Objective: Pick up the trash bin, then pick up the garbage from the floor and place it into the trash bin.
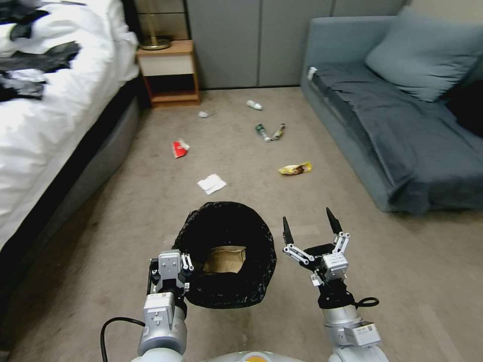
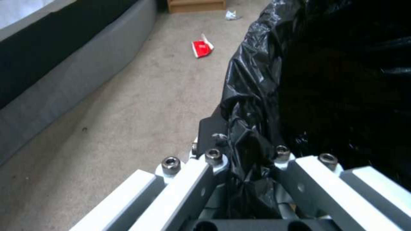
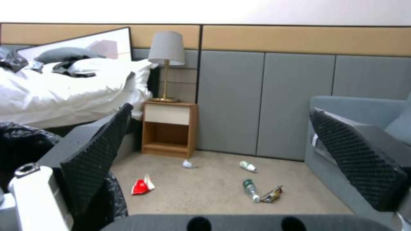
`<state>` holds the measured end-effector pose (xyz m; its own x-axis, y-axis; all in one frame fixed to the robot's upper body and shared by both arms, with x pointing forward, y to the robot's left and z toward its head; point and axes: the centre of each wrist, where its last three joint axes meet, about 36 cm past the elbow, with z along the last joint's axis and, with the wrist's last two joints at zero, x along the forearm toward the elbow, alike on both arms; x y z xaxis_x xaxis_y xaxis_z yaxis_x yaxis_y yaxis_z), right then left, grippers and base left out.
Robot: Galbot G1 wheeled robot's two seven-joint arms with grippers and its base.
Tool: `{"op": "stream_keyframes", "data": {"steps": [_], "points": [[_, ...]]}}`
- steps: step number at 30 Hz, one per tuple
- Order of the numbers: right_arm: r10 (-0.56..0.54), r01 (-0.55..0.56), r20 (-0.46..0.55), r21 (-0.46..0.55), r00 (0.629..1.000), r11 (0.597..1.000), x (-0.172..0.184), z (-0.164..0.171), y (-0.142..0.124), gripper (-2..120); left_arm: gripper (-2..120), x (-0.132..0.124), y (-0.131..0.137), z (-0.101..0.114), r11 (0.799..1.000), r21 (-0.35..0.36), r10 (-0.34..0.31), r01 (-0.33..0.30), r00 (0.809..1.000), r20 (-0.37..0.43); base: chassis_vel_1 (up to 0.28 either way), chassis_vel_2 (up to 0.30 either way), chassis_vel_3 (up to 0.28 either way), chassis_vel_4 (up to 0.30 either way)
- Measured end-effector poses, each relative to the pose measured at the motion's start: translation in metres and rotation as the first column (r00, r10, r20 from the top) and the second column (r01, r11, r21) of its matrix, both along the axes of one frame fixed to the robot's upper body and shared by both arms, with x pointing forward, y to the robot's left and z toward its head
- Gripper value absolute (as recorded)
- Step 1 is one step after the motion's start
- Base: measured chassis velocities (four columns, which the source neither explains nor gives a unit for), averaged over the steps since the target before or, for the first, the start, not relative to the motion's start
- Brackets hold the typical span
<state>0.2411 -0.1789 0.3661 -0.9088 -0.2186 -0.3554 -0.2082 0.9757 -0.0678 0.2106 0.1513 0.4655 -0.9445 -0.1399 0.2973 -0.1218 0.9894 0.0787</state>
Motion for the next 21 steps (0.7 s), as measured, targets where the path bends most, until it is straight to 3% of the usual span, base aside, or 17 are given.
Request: {"op": "stream_keyframes", "data": {"steps": [21], "points": [[-0.002,0.002,0.008,0.000,1.000,1.000,0.0013,-0.0017,-0.0026,100,2,0.0011,-0.0005,-0.0010,1.000,0.006,-0.002,0.002,1.000,0.003,0.000,0.000,0.000,0.000]]}}
